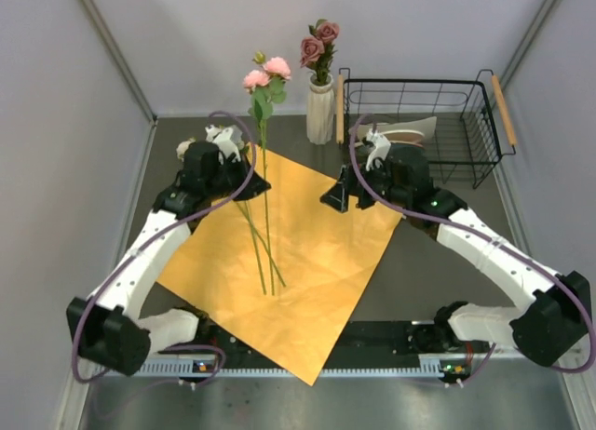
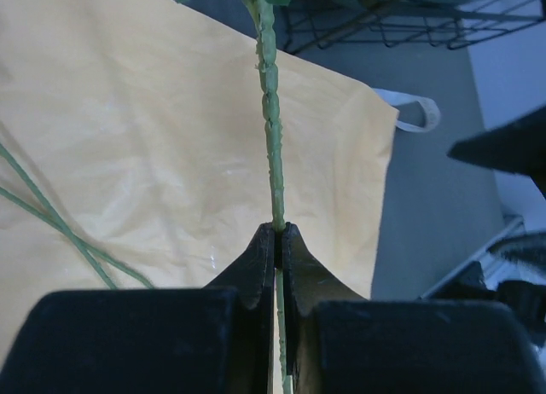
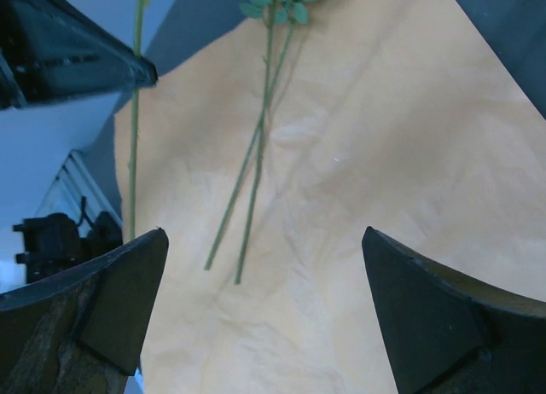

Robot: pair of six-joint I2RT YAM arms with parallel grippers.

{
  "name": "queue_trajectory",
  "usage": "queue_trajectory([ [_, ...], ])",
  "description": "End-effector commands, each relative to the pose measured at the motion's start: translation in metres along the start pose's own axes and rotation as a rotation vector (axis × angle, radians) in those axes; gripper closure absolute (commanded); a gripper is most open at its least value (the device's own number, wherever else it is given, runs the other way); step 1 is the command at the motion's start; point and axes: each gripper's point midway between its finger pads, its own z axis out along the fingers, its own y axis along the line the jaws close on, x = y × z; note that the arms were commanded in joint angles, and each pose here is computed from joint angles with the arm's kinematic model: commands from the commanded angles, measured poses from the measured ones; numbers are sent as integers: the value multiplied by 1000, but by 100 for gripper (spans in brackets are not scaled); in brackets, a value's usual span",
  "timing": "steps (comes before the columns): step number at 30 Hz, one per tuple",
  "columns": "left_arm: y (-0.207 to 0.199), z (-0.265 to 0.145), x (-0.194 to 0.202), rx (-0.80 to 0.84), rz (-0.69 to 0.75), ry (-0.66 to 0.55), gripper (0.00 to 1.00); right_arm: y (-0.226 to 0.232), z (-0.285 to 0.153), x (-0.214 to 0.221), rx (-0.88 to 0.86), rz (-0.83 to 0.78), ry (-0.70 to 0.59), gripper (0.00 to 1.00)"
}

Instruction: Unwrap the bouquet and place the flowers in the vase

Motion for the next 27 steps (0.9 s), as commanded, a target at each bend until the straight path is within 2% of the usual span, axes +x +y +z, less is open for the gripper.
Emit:
queue_trajectory([
  [1, -49, -40, 2, 250, 26, -90, 100, 63, -10, -63, -247, 1, -172, 1],
  [5, -77, -79, 13, 425, 99, -167, 100, 106, -15, -87, -470, 9, -199, 1],
  [6, -76, -80, 22, 447, 106, -157, 100, 114, -9, -85, -514, 48, -170, 2],
  [7, -79, -84, 27, 473, 118, -161, 100, 131, -16, -94, -603, 13, -198, 4],
  [11, -91, -103, 41, 572, 173, -162, 100, 170, -16, -99, -752, -11, -189, 22],
  [16, -94, -113, 47, 593, 213, -164, 100, 186, -15, -105, -788, -14, -252, 34],
  [20, -96, -117, 50, 609, 227, -162, 100, 187, -6, -98, -810, 9, -202, 58],
  [27, -99, -117, 53, 642, 225, -145, 100, 196, 3, -81, -828, 21, -156, 60],
])
